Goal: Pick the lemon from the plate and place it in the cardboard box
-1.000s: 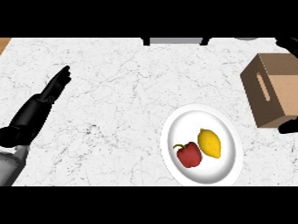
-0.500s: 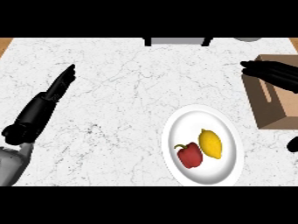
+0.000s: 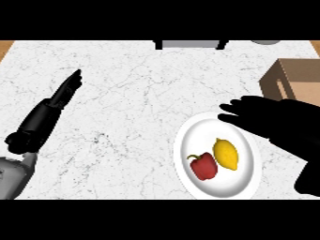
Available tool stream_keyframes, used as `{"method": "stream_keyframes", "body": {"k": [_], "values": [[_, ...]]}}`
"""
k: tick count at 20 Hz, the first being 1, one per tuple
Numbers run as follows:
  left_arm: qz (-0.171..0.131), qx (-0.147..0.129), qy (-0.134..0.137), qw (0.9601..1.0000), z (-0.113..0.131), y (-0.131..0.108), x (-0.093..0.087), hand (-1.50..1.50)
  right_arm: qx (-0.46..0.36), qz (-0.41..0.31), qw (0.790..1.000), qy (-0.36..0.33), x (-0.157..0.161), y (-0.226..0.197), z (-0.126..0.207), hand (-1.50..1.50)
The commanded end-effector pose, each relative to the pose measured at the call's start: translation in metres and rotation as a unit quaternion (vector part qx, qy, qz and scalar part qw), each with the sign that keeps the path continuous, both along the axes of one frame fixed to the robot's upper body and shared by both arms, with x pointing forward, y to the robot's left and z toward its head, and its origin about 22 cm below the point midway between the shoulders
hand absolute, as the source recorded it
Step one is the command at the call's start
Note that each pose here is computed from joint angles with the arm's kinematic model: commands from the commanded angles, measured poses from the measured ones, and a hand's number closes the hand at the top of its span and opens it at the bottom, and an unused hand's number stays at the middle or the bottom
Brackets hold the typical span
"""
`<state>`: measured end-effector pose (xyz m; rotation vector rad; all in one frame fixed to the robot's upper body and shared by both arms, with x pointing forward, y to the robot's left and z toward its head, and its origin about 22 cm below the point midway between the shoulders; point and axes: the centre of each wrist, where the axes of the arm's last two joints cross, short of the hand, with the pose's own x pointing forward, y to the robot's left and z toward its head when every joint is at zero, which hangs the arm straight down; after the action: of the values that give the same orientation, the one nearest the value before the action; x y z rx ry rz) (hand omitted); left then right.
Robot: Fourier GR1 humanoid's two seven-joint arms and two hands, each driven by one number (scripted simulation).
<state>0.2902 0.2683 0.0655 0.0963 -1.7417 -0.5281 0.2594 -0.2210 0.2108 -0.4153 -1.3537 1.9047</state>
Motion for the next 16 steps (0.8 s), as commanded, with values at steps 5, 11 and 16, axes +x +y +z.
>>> {"method": "stream_keyframes", "body": {"k": [5, 11, 16], "values": [[-0.001, 0.003, -0.006, 1.0, 0.003, -0.005, 0.002, 0.0, -0.092, -0.037, 0.995, 0.017, -0.018, 0.048, -0.019, -1.5], [-0.004, 0.0, 0.007, 1.0, 0.003, 0.004, 0.01, 0.0, -0.099, -0.049, 0.993, 0.034, -0.036, 0.069, -0.032, -1.5], [-0.001, 0.001, 0.0, 1.0, -0.005, -0.003, -0.008, 0.0, -0.127, -0.066, 0.99, -0.001, -0.041, 0.071, -0.055, -1.5]]}}
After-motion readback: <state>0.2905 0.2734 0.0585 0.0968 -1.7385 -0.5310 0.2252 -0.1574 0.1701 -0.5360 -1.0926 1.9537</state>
